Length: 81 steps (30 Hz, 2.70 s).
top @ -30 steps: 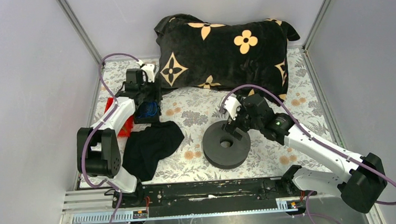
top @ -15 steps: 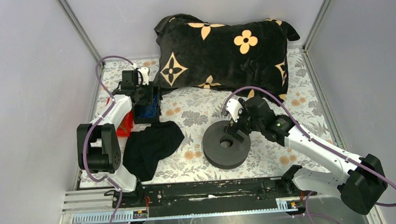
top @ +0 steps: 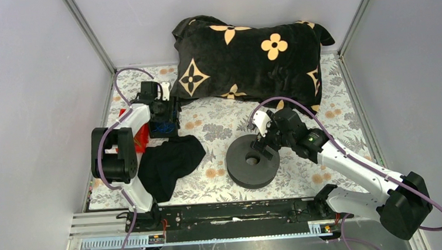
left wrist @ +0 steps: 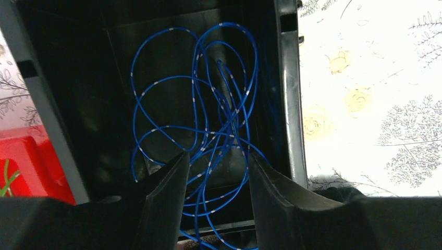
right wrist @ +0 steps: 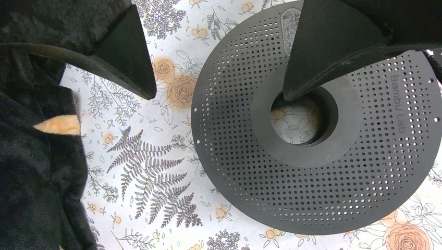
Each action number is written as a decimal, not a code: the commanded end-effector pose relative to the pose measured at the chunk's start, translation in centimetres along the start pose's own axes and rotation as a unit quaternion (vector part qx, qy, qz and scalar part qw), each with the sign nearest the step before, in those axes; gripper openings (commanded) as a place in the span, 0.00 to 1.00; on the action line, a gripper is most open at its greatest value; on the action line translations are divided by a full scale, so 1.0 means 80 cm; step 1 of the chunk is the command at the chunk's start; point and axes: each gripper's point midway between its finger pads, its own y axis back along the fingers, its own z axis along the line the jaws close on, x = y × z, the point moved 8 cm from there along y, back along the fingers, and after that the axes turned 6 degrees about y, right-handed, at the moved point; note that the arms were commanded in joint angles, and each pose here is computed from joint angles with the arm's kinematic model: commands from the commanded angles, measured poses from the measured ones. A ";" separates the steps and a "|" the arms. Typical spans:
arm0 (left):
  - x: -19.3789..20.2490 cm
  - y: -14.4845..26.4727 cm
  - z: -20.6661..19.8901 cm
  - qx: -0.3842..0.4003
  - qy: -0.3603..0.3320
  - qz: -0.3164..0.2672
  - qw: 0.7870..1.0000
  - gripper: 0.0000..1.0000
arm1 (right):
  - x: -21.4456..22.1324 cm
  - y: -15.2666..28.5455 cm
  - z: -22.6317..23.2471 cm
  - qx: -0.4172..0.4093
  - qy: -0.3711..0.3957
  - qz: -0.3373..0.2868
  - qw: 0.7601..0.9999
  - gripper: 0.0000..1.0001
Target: Wrap the cables
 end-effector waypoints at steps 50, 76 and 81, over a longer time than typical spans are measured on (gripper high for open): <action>-0.056 0.226 -0.276 0.530 -0.129 -0.156 0.824 0.00 | -0.189 0.046 -0.086 -0.018 -0.064 -0.161 0.985 0.96; -0.033 0.222 -0.272 0.534 -0.170 -0.130 0.818 0.00 | -0.160 0.035 -0.106 0.039 -0.010 -0.091 0.995 0.00; -0.029 0.219 -0.269 0.527 -0.174 -0.131 0.822 0.00 | -0.148 0.037 -0.108 0.045 -0.022 -0.078 0.996 0.00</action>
